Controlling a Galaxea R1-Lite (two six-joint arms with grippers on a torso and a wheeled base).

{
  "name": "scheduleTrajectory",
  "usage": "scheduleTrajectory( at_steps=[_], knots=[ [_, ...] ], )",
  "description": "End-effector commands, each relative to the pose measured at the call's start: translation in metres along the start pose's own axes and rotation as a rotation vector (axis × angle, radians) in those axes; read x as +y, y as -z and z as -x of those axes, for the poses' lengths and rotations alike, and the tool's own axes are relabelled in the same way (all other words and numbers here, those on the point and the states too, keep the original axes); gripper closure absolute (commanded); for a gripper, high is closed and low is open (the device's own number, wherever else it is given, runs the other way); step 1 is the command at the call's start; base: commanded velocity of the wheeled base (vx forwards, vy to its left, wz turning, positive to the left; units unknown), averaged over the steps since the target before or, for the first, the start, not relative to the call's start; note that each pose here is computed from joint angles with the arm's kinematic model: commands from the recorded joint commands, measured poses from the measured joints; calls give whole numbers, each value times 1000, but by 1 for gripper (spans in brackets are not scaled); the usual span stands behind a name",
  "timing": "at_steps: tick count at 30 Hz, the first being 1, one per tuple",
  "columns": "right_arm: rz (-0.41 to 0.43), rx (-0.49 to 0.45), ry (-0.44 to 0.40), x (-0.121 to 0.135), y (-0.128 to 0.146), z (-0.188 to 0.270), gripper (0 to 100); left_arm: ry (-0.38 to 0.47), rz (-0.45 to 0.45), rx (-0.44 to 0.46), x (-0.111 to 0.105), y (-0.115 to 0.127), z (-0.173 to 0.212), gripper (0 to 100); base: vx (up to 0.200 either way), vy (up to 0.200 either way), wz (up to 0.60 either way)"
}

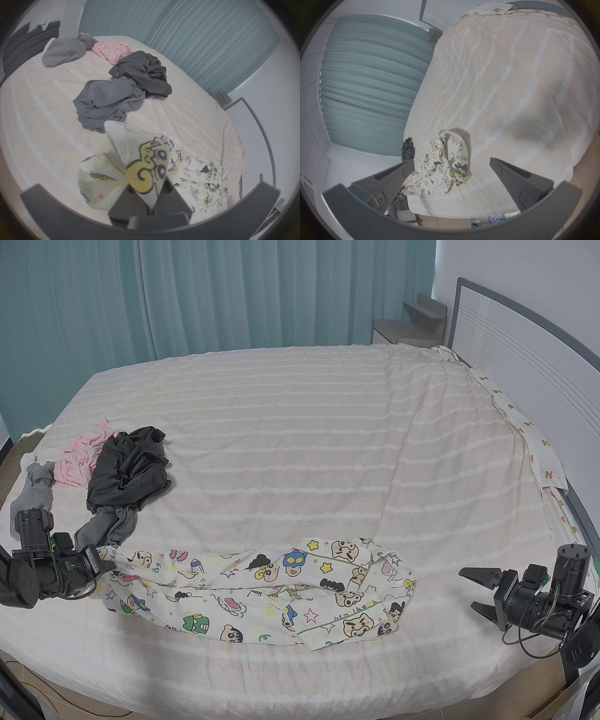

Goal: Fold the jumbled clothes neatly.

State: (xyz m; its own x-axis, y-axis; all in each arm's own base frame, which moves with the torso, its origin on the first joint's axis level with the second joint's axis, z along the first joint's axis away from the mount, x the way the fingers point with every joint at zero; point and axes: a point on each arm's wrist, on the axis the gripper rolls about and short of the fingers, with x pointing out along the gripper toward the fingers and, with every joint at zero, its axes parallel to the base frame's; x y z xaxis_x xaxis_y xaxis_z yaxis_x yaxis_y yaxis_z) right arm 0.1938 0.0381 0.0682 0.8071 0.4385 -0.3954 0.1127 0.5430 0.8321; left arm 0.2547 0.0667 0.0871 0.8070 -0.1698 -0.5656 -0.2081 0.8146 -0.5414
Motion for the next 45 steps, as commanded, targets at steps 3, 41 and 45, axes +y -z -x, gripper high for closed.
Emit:
scheduleTrajectory(
  at_steps=[3, 41, 45],
  knots=[
    [-9, -7, 14, -4, -2, -3, 0, 111, -110, 2, -114, 28, 17, 100, 0, 0, 0],
    [-5, -18, 8, -6, -4, -6, 0, 349, -307, -44, -334, 195, -41, 0, 0, 0, 0],
    [-3, -16, 8, -6, -4, -6, 0, 341, -295, -82, -337, 193, -45, 0, 0, 0, 0]
  ],
)
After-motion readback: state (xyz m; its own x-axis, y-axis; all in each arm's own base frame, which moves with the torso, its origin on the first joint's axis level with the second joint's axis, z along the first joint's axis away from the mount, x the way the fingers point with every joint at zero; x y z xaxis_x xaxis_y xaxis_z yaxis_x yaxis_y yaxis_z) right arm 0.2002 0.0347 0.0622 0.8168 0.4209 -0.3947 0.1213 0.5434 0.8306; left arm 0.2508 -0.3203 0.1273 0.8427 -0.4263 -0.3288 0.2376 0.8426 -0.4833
